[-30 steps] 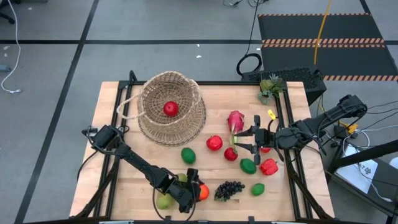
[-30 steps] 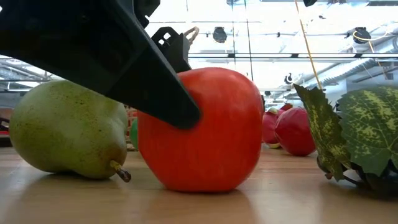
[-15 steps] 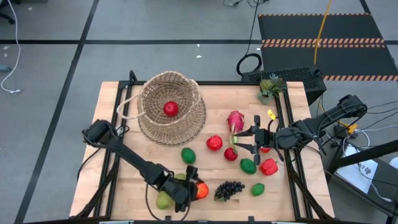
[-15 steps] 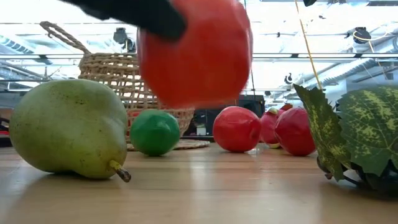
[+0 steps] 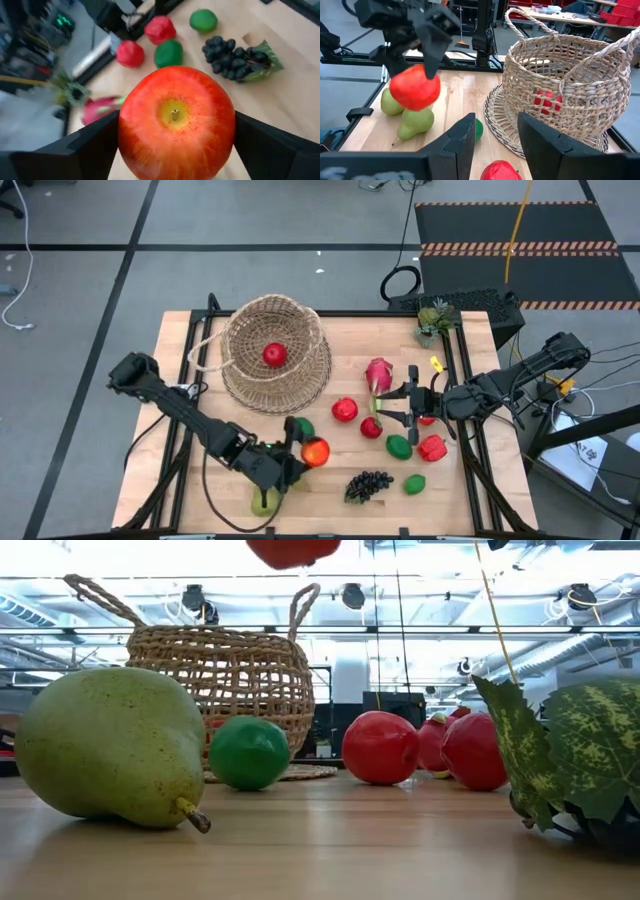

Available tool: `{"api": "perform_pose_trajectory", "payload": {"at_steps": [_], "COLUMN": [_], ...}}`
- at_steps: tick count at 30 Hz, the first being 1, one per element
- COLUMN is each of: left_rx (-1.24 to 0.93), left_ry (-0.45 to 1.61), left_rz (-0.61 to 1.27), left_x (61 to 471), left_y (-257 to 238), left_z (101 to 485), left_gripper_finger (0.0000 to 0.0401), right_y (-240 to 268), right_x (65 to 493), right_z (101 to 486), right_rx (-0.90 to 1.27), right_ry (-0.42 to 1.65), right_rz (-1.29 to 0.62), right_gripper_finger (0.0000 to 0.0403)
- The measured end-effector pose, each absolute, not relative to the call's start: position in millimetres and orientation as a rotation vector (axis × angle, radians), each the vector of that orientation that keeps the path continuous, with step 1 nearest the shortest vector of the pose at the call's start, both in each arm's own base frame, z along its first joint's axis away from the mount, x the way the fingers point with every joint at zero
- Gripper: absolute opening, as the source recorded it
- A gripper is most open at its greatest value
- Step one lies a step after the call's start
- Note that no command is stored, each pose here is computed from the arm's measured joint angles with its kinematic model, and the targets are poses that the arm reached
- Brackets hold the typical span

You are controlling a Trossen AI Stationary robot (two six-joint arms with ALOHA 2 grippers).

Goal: Build produce basket
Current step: Put the apple into the basket

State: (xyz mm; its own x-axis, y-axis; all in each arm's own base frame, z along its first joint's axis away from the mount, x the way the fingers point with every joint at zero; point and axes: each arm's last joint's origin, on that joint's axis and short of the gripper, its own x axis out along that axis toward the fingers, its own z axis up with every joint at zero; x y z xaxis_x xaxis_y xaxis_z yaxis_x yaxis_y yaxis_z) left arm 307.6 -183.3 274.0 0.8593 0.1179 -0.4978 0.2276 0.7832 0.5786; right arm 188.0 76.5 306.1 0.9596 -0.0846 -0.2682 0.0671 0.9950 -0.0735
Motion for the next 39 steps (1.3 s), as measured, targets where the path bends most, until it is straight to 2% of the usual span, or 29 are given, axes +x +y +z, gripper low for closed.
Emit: {"api": "perform_pose_trajectory", "payload": {"at_steps": [12,19,39], "left_rx": [1.176,1.360,1.429], "left_ry": [0.527,0.510,0.509], "left_rz": [-0.065,-0.110,-0.129], "left_x": [304,305,305], "left_y": [-177,-177,-178], "left_z": [287,289,289], "left_gripper_finger": [0.0349,0.0349,0.0349], "right_y": [76,76,76], "right_x": [188,188,188], "right_z": [306,306,306], "right_rx": [-0.064,-0.082,-0.083], "right_ry": [0.275,0.275,0.275], "right_rz": [-0.077,-0.075,-0.075], "right_gripper_finger": [0.0144,0.0144,0.0144]}}
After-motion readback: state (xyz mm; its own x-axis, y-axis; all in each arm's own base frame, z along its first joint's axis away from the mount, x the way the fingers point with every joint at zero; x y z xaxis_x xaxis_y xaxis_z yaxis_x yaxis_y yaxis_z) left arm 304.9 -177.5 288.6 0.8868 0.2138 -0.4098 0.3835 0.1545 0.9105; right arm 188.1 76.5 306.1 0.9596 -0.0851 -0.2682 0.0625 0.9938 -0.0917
